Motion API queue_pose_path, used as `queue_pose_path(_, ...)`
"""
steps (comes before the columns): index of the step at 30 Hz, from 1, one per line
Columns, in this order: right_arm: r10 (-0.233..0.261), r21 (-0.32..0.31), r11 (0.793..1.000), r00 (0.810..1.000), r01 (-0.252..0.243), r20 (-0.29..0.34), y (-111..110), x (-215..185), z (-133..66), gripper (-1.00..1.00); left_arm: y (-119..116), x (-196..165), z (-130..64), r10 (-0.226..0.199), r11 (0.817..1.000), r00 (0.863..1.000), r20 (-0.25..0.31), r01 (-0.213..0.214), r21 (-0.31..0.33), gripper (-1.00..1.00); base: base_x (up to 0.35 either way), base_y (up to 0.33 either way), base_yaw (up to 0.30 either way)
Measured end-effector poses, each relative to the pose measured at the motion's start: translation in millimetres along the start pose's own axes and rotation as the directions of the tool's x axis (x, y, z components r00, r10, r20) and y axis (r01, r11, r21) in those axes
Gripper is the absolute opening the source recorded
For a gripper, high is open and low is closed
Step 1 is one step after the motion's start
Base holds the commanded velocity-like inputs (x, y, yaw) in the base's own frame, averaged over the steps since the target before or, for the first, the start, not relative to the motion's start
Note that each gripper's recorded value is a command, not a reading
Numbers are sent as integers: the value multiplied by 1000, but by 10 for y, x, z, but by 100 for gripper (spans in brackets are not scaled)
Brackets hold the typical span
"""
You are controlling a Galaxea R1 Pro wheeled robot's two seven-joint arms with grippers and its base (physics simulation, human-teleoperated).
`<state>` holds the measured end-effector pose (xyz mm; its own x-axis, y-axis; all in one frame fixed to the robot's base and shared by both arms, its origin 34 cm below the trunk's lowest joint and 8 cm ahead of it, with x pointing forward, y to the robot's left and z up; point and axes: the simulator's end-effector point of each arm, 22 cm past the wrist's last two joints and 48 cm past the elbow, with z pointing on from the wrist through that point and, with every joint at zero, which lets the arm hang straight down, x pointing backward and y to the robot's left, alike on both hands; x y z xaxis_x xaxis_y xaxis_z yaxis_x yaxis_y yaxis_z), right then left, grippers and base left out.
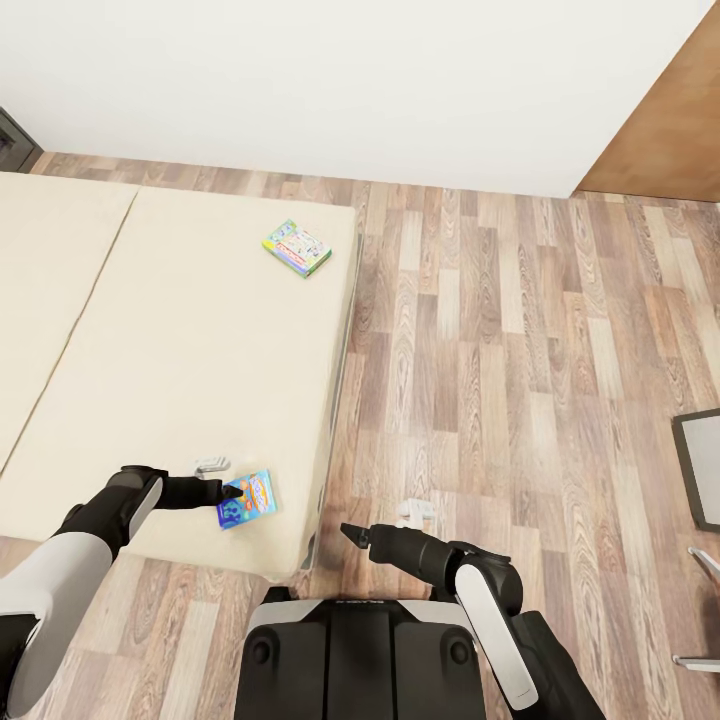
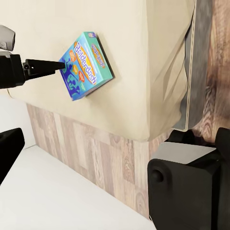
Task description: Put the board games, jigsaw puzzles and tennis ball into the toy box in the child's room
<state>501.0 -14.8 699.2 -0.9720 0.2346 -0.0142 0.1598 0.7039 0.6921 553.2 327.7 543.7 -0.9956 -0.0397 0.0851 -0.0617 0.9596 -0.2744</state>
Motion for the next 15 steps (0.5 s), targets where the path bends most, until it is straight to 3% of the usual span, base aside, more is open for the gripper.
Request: queue_pose_path(15, 2, 1, 1000, 1000, -2, 0, -5, 4, -2, 100, -38, -48, 13, 11, 1000, 1000, 22, -11, 7, 100, 0, 0, 0)
